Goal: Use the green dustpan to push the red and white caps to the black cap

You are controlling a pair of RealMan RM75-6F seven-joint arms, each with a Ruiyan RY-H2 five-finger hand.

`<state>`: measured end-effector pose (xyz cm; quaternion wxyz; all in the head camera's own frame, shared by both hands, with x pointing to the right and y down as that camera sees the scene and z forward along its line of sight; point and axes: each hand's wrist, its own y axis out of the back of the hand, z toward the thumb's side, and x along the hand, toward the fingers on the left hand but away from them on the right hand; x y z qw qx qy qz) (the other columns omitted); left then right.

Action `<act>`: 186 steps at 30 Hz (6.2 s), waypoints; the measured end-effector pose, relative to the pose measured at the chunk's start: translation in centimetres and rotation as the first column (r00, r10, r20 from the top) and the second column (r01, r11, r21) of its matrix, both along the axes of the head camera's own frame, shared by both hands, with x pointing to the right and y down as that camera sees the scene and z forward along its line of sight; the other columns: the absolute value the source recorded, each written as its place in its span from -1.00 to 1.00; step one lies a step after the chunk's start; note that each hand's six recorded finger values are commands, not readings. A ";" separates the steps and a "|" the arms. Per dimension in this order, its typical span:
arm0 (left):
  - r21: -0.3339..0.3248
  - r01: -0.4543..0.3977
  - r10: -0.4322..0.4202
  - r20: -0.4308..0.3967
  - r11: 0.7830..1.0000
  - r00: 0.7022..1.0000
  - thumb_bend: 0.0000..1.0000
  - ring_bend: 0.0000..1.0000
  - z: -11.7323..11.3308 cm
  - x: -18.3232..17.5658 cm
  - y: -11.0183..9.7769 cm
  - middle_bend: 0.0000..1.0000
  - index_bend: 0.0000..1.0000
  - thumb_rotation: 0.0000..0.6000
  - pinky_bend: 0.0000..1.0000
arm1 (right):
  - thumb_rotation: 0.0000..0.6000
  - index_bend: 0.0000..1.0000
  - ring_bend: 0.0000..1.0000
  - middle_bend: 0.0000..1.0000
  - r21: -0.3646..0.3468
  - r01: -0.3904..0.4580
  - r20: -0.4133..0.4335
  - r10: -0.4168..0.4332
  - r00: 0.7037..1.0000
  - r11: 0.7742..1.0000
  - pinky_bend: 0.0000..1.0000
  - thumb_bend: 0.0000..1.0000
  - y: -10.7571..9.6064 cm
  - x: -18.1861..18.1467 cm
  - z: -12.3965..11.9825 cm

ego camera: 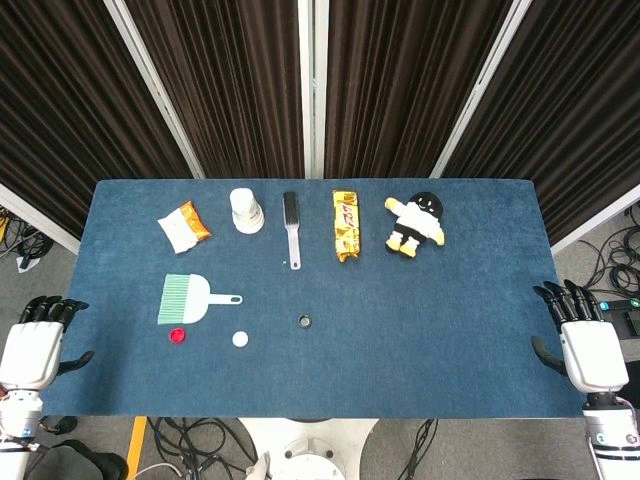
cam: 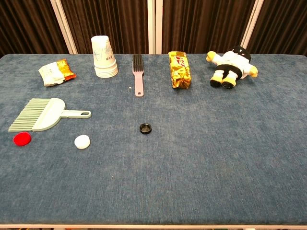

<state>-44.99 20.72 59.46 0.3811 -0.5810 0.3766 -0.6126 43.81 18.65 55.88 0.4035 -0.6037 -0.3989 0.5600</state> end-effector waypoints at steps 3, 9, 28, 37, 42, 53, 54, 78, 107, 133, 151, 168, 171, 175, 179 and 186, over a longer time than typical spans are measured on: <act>0.022 -0.003 0.003 0.003 1.000 1.000 -0.83 -0.61 -0.1 0.2 -0.1 -0.46 -0.44 1.00 -0.68 | 1.00 -0.72 -0.93 -0.73 0.004 0.004 0.011 -0.005 1.000 1.000 -0.80 -0.56 0.0 -0.1 -0.1; 0.044 -0.021 0.021 0.000 0.999 1.000 -0.83 -0.61 -0.3 0.7 -0.4 -0.46 -0.44 1.00 -0.68 | 1.00 -0.72 -0.93 -0.73 0.010 0.003 0.023 -0.003 1.000 1.000 -0.79 -0.56 0.3 0.2 -0.4; -0.054 -0.217 0.210 -0.103 0.975 0.972 -0.75 -0.61 4.7 7.0 -8.2 -0.34 -0.30 1.00 -0.68 | 1.00 -0.72 -0.93 -0.75 0.056 0.003 0.023 -0.004 1.000 0.998 -0.81 -0.56 -0.6 0.8 -1.3; -0.179 -0.283 0.266 -0.114 0.942 0.957 -0.75 -0.51 10.4 13.4 -10.0 -0.25 -0.38 1.00 -0.67 | 1.00 -0.72 -0.97 -0.76 0.040 -0.023 0.025 0.022 0.999 0.999 -0.87 -0.56 -0.4 1.6 -0.8; -0.228 -0.308 0.293 -0.096 0.924 0.951 -0.74 -0.51 12.8 16.0 -10.1 -0.25 -0.41 1.00 -0.65 | 1.00 -0.71 -1.00 -0.76 0.042 -0.022 0.027 0.021 0.999 0.999 -0.99 -0.56 -0.6 1.6 -0.8; -0.291 -0.342 0.341 -0.056 0.893 0.938 -0.67 -0.51 15.9 20.0 -9.5 -0.25 -0.35 1.00 -0.65 | 1.00 -0.70 -1.00 -0.77 0.035 -0.039 0.035 0.037 0.999 0.999 -1.00 -0.56 -0.7 2.2 -0.6; -0.295 -0.344 0.343 -0.056 0.891 0.938 -0.65 -0.51 16.1 20.1 -9.5 -0.24 -0.35 1.00 -0.65 | 1.00 -0.70 -1.00 -0.77 0.036 -0.040 0.037 0.038 0.999 0.999 -1.00 -0.57 -0.7 2.2 -0.6; -0.338 -0.376 0.416 0.053 0.863 0.908 -0.45 -0.42 18.1 20.8 -8.5 -0.11 -0.18 1.00 -0.58 | 1.00 -0.69 -1.00 -0.79 0.018 -0.067 0.034 0.067 0.997 0.998 -1.00 -0.69 -0.5 3.0 -0.1; -0.152 -0.272 0.217 -0.305 0.950 0.927 -0.24 -0.14 12.5 16.6 -10.7 0.12 0.07 1.00 0.11 | 1.00 -0.66 -1.00 -0.76 0.026 -0.061 0.053 0.059 0.997 0.998 -1.00 -0.75 -0.5 2.6 -0.9; -0.211 -0.121 -0.016 -0.550 0.970 0.835 -0.23 -0.12 11.5 11.3 -4.3 0.15 0.10 1.00 0.10 | 1.00 -0.66 -1.00 -0.76 0.038 -0.044 0.057 0.042 0.997 0.998 -1.00 -0.75 -0.3 1.7 -1.7; -0.203 -0.224 0.027 -0.681 0.953 0.731 -0.24 -0.12 13.8 18.9 -4.9 0.15 0.10 1.00 0.11 | 1.00 -0.66 -1.00 -0.76 0.035 -0.072 0.056 0.070 0.996 0.997 -1.00 -0.75 0.4 2.9 -1.8; -0.213 -0.230 -0.013 -0.760 0.949 0.650 -0.22 -0.12 14.4 28.4 -6.8 0.15 0.10 1.00 0.12 | 1.00 -0.66 -1.00 -0.76 0.021 -0.094 0.061 0.092 0.994 0.995 -1.00 -0.76 0.5 4.2 -1.2; -0.210 -0.215 -0.024 -0.767 0.954 0.641 -0.22 -0.12 14.4 29.9 -7.7 0.14 0.10 1.00 0.12 | 1.00 -0.66 -1.00 -0.76 0.022 -0.096 0.063 0.094 0.994 0.995 -1.00 -0.76 0.4 4.3 -1.2; -0.211 -0.196 -0.043 -0.779 0.958 0.626 -0.23 -0.12 14.3 31.4 -8.8 0.14 0.10 1.00 0.13 | 1.00 -0.66 -1.00 -0.76 0.021 -0.098 0.064 0.097 0.993 0.995 -1.00 -0.76 0.3 4.5 -1.1; -0.198 -0.189 -0.038 -0.782 0.962 0.622 -0.23 -0.12 13.8 31.6 -9.6 0.14 0.10 1.00 0.13 | 1.00 -0.66 -1.00 -0.76 0.022 -0.095 0.066 0.093 0.993 0.995 -1.00 -0.76 0.1 4.5 -1.0; -0.195 -0.151 -0.060 -0.781 0.969 0.621 -0.22 -0.12 12.1 29.8 -9.7 0.14 0.10 1.00 0.07 | 1.00 -0.66 -1.00 -0.76 0.012 -0.089 0.073 0.088 0.993 0.996 -1.00 -0.76 -0.1 4.5 -0.6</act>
